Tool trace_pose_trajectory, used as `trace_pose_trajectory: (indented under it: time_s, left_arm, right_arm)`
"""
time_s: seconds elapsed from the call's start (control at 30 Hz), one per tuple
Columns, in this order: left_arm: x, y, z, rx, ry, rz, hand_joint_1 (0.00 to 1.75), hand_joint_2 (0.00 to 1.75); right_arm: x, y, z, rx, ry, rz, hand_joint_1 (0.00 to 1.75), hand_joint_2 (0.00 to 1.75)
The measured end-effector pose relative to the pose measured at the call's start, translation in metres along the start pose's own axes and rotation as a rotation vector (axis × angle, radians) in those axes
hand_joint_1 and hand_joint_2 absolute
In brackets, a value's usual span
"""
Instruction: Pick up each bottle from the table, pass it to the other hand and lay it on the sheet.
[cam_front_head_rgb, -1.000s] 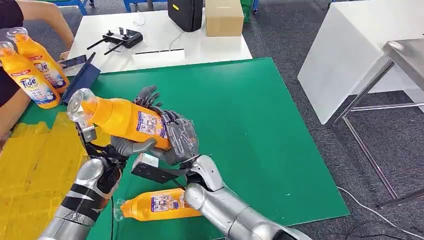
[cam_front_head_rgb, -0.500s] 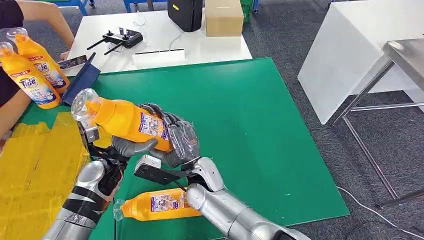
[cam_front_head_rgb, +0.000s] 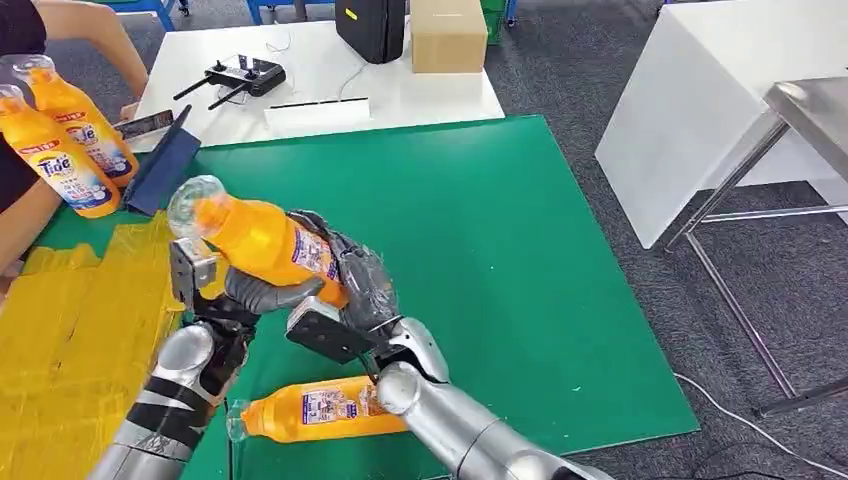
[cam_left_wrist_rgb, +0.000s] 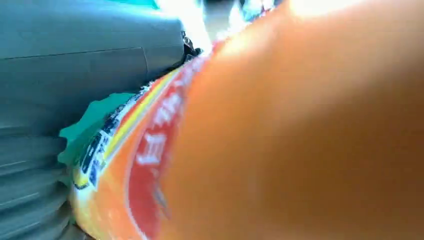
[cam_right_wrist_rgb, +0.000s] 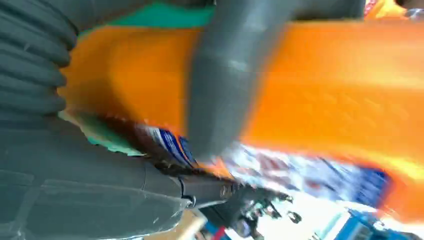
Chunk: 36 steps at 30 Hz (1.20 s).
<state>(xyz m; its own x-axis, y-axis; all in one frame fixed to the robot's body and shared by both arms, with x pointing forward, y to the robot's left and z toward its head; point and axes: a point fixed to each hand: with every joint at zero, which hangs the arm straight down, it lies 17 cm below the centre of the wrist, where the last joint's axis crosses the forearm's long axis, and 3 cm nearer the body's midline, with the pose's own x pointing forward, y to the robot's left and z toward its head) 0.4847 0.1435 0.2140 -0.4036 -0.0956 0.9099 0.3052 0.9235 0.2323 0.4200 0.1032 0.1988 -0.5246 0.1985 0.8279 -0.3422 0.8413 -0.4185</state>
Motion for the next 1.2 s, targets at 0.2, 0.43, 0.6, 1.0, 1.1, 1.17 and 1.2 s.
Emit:
trace_pose_trajectory:
  time_s: [0.2, 0.43, 0.6, 1.0, 1.1, 1.17, 1.2]
  left_arm:
    - [-0.007, 0.059, 0.003, 0.191, 0.026, -0.261, 1.75, 1.75]
    - [-0.014, 0.118, 0.015, 0.379, 0.109, -0.630, 1.75, 1.75]
    - [-0.018, 0.139, 0.026, 0.450, 0.192, -0.995, 1.75, 1.75]
    - [-0.057, 0.169, 0.061, 0.394, 0.408, -1.395, 1.75, 1.75]
    - [-0.074, 0.175, 0.069, 0.336, 0.495, -1.452, 1.75, 1.75]
    - [-0.083, 0.180, 0.075, 0.310, 0.538, -1.475, 0.00, 1.75]
    - [-0.088, 0.184, 0.078, 0.296, 0.564, -1.486, 0.00, 1.75]
  right_arm:
    - [0.004, -0.019, 0.013, -0.068, -0.002, -0.089, 0.00, 0.00]
    - [0.009, -0.051, 0.034, -0.160, -0.023, -0.102, 0.00, 1.75]
    - [0.010, -0.093, 0.066, -0.235, -0.047, -0.046, 0.00, 1.75]
    - [0.031, -0.130, 0.090, -0.273, -0.088, 0.102, 0.00, 1.75]
    - [0.029, -0.124, 0.092, -0.218, -0.076, 0.196, 0.00, 1.75]
    - [0.025, -0.121, 0.095, -0.181, -0.065, 0.250, 0.00, 1.75]
    - [0.023, -0.118, 0.096, -0.159, -0.056, 0.274, 0.00, 1.75]
